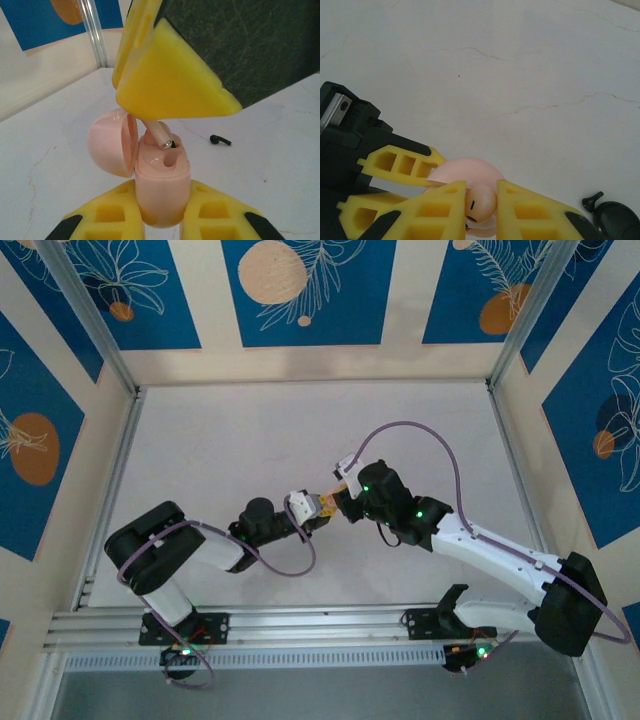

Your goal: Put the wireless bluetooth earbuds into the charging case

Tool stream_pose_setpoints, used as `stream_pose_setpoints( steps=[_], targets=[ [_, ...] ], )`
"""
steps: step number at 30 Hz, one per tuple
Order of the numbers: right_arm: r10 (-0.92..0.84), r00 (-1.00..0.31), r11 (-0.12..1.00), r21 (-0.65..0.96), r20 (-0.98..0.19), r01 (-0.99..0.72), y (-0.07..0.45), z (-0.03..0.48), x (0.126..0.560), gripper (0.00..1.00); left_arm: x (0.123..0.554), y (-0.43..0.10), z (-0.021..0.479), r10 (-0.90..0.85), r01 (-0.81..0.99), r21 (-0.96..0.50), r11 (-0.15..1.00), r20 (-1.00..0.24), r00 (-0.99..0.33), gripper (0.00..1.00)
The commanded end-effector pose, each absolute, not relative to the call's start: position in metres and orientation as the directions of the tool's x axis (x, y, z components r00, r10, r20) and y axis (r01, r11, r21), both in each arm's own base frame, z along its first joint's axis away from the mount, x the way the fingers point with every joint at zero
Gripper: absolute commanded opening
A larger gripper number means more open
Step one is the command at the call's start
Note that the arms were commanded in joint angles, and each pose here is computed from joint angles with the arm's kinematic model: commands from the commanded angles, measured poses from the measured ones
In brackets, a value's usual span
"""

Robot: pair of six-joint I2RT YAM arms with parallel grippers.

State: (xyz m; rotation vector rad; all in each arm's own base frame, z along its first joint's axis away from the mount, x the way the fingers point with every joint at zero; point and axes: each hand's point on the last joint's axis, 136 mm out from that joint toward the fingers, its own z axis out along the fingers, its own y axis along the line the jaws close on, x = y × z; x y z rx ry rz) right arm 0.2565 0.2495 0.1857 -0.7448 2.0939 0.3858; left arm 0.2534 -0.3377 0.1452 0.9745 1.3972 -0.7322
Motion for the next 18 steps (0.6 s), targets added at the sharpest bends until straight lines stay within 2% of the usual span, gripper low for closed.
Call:
stream_pose_setpoints(
  steps=[1, 18],
  targets=[
    [-0.397, -0.437, 0.773, -0.037, -0.807, -0.633, 0.247, 0.184, 0.257, 0.18, 0.259, -0.338, 0.169, 0.051, 0.878, 0.123, 0.463, -0.992, 0.112, 0.15],
    [-0.456, -0.393, 0.745, -0.1, -0.798, -0.66, 0.252, 0.182, 0.246, 0.18, 0.261, -0.333, 0.181, 0.022, 0.863, 0.124, 0.489, -0.991, 0.131, 0.15]
  ],
)
